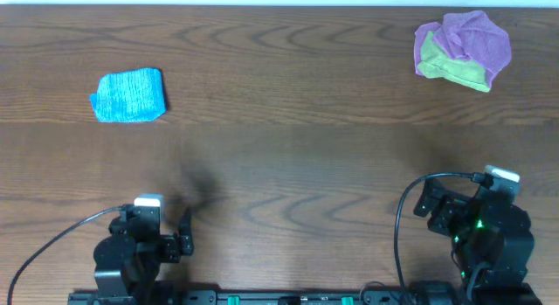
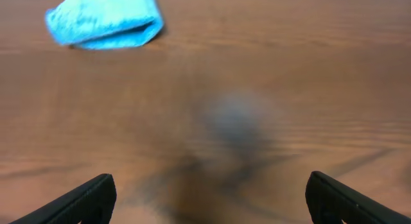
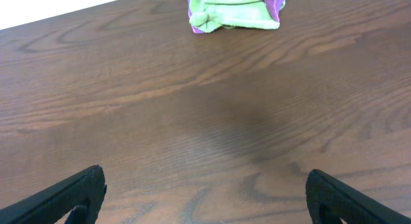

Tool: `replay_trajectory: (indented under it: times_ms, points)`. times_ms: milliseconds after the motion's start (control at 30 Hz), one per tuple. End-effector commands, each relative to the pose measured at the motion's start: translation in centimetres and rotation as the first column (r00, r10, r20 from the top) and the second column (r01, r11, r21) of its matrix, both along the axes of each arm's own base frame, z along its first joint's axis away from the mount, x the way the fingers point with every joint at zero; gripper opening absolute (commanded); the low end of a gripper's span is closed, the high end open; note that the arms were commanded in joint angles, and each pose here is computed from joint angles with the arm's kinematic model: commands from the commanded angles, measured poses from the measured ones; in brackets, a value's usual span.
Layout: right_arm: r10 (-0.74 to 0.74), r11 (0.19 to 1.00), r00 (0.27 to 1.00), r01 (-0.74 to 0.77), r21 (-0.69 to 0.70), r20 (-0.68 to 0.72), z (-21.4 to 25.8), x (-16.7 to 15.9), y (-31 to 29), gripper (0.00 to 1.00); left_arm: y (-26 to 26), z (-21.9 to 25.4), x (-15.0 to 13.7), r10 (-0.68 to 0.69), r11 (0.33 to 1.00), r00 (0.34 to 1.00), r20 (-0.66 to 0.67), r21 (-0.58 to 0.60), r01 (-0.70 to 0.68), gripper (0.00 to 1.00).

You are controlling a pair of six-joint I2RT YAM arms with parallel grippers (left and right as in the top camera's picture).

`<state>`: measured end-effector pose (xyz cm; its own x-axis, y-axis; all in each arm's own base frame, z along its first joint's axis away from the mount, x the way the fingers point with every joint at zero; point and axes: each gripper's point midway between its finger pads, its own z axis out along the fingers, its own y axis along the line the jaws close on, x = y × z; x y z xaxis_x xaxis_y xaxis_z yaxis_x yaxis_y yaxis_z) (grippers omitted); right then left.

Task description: Fold the cloth

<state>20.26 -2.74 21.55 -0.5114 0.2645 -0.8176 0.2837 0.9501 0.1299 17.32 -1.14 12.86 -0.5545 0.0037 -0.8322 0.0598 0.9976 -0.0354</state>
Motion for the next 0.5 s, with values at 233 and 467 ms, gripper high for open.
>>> replay_trajectory:
  times_ms: [233,467]
  points:
    - [-0.023,1.0,1.0,0.023,0.005,0.001,-0.1,-0.1,-0.3,0.99,1.7,-4.0,-0.4,0.076,0.995,0.995,-0.071,0.075,-0.07,0.96]
    - [-0.023,1.0,1.0,0.023,0.005,0.002,-0.1,-0.1,-0.3,0.99,2.1,-6.1,-0.6,0.095,0.992,0.988,-0.121,0.093,-0.084,0.95]
